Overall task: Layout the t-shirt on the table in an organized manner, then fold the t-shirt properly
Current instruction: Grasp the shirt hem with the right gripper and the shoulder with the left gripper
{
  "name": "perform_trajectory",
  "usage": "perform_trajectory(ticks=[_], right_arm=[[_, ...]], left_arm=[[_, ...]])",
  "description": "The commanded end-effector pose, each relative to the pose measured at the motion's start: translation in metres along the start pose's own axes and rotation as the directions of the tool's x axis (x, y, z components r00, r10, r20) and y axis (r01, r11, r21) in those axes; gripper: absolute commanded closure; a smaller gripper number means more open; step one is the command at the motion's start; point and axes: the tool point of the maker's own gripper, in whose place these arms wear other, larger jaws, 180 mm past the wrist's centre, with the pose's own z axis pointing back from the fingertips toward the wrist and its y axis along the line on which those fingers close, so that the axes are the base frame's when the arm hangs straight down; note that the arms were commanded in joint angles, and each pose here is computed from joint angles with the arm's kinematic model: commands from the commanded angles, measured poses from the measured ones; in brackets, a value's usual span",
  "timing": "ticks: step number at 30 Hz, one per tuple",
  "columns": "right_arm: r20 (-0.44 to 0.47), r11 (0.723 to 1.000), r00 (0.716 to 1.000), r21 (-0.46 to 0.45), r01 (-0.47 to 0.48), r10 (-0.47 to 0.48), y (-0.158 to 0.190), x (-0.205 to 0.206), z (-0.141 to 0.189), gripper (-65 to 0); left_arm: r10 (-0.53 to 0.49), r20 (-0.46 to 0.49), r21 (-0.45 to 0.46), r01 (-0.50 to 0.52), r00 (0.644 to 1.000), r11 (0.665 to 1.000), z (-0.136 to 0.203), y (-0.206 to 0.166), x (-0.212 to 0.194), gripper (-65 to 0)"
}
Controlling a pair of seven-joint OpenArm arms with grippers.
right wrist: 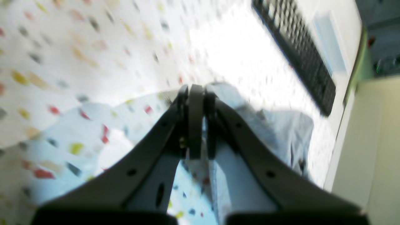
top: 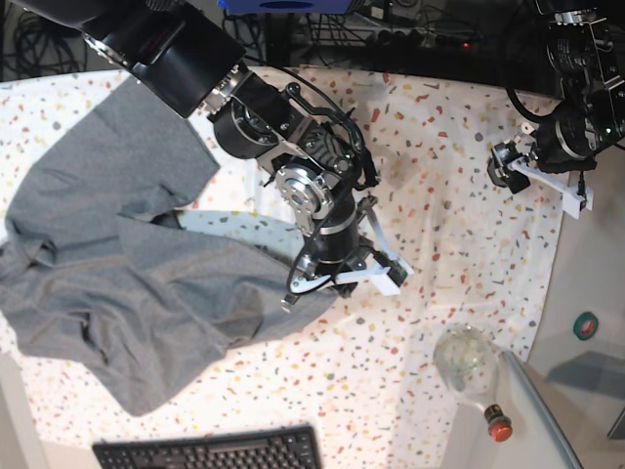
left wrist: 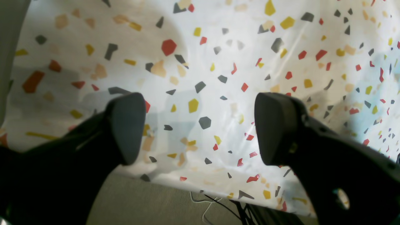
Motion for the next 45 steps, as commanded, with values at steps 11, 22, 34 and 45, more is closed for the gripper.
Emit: perform_trajectory(ticks=[11, 22, 34, 45], right_arm=[[0.159, 1.0, 0.987, -0.011, 0.029, -0.027, -0.001, 0.053, 0.027, -25.1], [-0.018, 0.933, 0.945, -0.169, 0.318, -0.325, -0.106, -0.053, 0.056, -25.8], [-0.198, 0.905, 0.895, -0.241, 0.351, -0.4, -0.121, -0.142, 0.07, -25.8], [-0.229, 0.644, 0.605, -0.19, 0.741, -0.763, -0.093, -0.215, 0.096, -25.1]], left_arm=[[-0.017, 0.03, -0.03, 0.017, 0.999, 0.999, 0.002, -0.01, 0.008, -52.7], [-0.034, 0.015, -0.372, 0.037, 0.999, 0.927, -0.022, -0.134, -0.032, -52.8], [-0.14, 0.032, -0.371, 0.142, 0.99, 0.918, -0.059, -0.21, -0.036, -52.7], [-0.102, 0.033, -0.45, 0.106, 0.994, 0.887, -0.083, -0.256, -0.02, -52.2]])
